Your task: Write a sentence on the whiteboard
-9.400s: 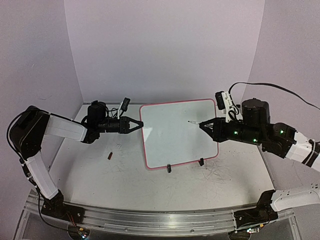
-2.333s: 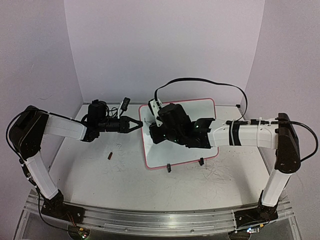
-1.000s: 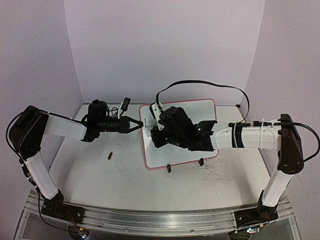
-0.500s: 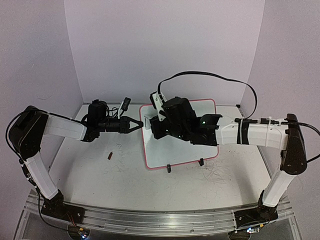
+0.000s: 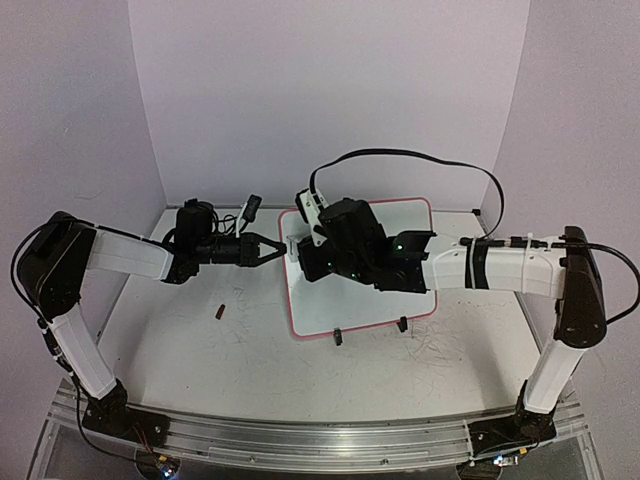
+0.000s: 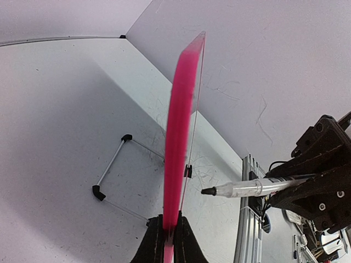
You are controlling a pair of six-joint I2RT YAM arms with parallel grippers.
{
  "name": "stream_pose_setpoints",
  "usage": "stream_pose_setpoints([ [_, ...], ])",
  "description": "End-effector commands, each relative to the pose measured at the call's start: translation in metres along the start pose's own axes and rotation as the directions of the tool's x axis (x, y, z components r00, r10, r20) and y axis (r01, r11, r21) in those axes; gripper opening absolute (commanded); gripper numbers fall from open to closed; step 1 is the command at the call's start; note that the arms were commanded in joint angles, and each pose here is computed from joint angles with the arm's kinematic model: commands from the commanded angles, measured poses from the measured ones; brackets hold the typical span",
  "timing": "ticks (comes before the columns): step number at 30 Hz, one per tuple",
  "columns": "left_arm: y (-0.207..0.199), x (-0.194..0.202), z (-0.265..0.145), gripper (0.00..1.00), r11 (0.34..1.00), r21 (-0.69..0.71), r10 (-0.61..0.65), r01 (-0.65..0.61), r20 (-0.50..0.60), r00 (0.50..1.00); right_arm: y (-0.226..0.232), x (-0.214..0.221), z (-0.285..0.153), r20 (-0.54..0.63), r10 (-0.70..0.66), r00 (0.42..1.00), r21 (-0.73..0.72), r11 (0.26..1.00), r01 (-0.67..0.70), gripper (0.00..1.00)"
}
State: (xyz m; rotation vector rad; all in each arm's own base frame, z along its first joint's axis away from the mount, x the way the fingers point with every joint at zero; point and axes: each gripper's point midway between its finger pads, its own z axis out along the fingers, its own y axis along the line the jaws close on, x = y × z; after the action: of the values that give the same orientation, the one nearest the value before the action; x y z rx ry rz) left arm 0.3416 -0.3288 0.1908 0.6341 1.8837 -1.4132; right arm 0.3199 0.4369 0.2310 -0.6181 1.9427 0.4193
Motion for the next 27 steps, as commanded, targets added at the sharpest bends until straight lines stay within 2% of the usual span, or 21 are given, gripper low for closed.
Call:
stream_pose_setpoints([
  [1, -0.014, -0.019, -0.004, 0.0, 1.0, 0.007, 0.027, -0.027, 0.031, 0.999, 0.0, -0.02, 0.002, 0.051, 0.016, 0.999, 0.006, 1.0, -0.016, 0.0],
  [16, -0.014, -0.019, -0.003, 0.0, 1.0, 0.008, 0.026, -0.026, 0.029, 0.999, 0.003, -0.019, 0.01, 0.043, 0.018, 0.999, -0.007, 1.0, -0.018, 0.0],
  [27, -0.013, -0.019, -0.003, 0.0, 1.0, 0.008, 0.025, -0.026, 0.029, 0.999, -0.011, -0.013, 0.011, 0.032, 0.028, 0.999, 0.058, 0.998, -0.03, 0.0],
])
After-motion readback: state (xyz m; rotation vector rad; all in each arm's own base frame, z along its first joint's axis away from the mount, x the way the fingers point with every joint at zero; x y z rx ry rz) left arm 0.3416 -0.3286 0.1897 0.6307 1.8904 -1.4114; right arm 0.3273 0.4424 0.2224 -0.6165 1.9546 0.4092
